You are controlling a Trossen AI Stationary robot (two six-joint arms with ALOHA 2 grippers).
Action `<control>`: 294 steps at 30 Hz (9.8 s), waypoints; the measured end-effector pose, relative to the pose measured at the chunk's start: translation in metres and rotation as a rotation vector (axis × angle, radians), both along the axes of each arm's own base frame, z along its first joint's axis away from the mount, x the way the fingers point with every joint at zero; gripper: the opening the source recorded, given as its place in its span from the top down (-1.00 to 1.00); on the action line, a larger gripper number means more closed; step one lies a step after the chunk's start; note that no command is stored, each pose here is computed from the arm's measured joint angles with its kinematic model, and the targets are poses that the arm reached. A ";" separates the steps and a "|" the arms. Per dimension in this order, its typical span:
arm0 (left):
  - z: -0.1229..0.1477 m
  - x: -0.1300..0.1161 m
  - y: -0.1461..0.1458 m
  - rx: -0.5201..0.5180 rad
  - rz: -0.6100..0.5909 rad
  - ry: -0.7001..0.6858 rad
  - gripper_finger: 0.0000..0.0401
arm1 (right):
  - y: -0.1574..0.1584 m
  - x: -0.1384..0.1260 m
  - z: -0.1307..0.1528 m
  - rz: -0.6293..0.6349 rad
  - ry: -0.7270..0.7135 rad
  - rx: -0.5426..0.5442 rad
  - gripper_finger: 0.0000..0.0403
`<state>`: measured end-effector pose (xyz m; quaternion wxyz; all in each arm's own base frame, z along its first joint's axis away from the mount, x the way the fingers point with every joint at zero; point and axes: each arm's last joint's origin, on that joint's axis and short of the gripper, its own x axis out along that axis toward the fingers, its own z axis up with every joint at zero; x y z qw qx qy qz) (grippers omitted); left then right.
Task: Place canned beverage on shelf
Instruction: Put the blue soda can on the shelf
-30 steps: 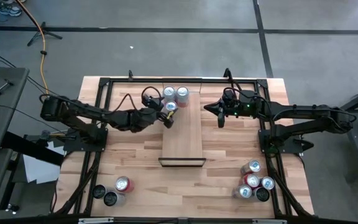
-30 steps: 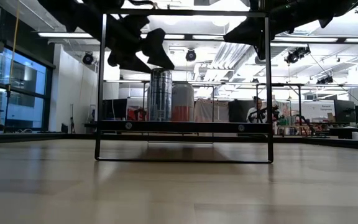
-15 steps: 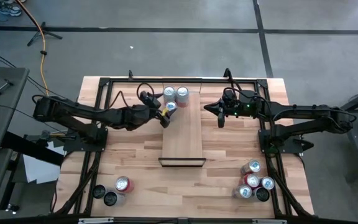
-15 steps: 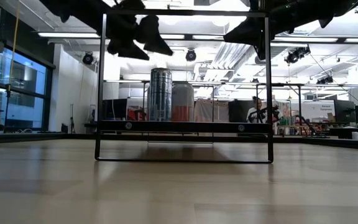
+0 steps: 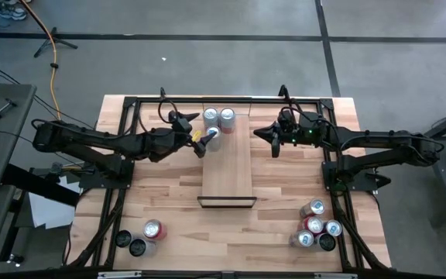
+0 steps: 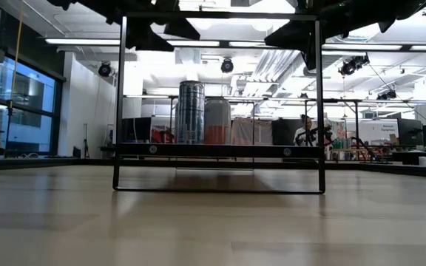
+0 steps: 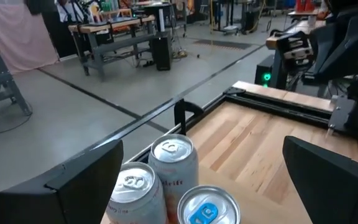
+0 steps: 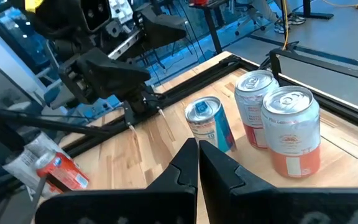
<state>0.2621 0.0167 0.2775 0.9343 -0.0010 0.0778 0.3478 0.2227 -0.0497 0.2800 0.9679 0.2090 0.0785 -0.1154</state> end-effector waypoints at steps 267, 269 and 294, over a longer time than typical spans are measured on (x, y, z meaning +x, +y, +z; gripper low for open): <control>-0.045 -0.007 0.079 -0.213 -0.257 0.154 0.03 | 0.008 -0.056 -0.002 -0.198 0.218 0.125 1.00; -0.042 -0.011 0.075 -0.214 -0.207 0.153 0.02 | 0.008 -0.056 -0.002 -0.195 0.221 0.113 1.00; -0.072 0.022 0.064 -0.114 -0.225 0.210 0.04 | 0.008 -0.056 -0.003 -0.195 0.231 0.113 1.00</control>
